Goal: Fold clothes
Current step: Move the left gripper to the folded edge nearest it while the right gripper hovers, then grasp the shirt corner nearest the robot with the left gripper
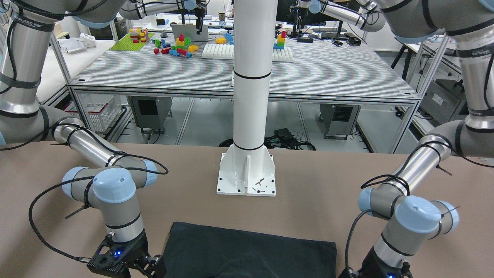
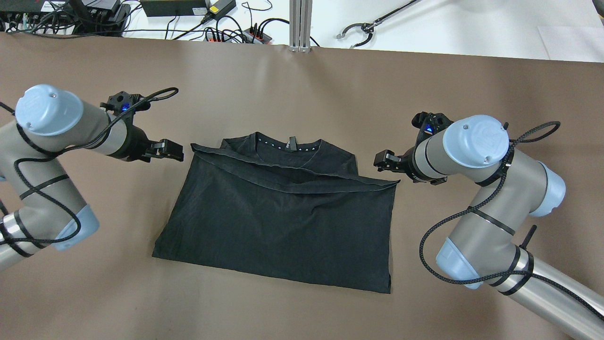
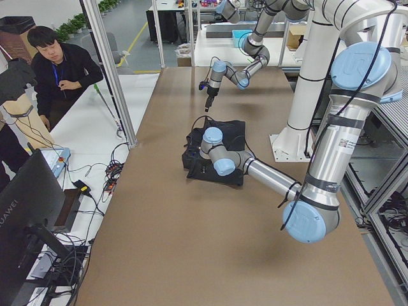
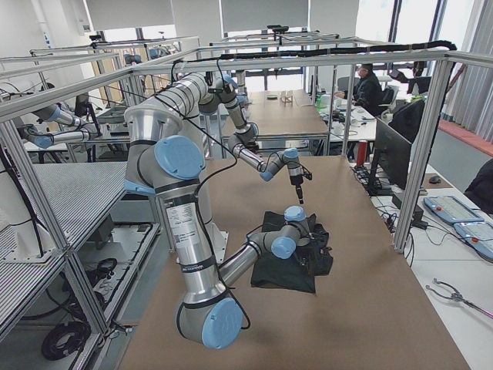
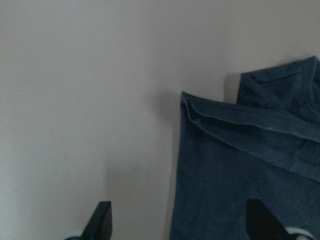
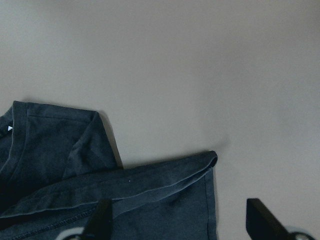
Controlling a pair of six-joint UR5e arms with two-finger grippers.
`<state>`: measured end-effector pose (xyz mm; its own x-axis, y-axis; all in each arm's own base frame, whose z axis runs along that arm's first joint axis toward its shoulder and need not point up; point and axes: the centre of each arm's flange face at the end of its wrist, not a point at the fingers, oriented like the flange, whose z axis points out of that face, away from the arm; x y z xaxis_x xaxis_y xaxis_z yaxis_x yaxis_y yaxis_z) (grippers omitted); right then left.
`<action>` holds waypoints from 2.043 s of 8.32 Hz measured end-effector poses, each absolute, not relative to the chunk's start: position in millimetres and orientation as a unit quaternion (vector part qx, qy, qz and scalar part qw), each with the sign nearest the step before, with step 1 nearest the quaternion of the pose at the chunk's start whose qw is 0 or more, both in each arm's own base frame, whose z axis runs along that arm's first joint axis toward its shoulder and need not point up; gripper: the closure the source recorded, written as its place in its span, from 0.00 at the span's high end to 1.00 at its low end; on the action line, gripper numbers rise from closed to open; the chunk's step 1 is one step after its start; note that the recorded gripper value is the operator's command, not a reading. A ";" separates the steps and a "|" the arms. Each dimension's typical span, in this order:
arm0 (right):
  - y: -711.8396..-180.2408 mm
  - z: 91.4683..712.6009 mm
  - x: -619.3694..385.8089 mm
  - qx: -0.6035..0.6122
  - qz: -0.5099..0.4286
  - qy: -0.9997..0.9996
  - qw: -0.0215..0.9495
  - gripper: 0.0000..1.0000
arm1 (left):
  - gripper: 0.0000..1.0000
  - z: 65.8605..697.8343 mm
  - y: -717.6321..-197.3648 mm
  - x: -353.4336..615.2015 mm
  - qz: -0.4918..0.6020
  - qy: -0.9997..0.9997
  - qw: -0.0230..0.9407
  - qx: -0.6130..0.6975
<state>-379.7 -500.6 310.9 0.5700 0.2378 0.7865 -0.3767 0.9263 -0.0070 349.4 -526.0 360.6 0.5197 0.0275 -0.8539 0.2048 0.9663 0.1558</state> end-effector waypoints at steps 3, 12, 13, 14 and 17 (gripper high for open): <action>-493.3 308.9 -374.3 0.105 0.152 -0.427 0.885 0.94 | 0.95 415.4 -468.2 351.7 -0.010 0.520 0.848 0.105; -490.4 310.0 -376.8 0.118 0.153 -0.421 0.886 0.94 | 0.25 435.9 -375.2 417.7 0.037 0.551 0.831 0.066; -490.3 310.0 -376.9 0.118 0.153 -0.421 0.886 0.94 | 0.00 434.9 -372.0 420.1 0.040 0.552 0.830 0.066; -490.3 310.2 -377.1 0.118 0.153 -0.420 0.886 0.94 | 0.00 432.3 -369.8 420.3 0.041 0.554 0.829 0.067; -490.4 310.7 -377.4 0.118 0.153 -0.420 0.887 0.94 | 0.00 427.7 -361.4 405.4 0.042 0.558 0.826 0.070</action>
<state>-377.4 -490.4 310.7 0.6006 0.1728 0.7807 -0.3704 0.9254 0.0801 405.4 -361.4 427.7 0.3744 0.1471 -0.9155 0.0079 0.9868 0.1618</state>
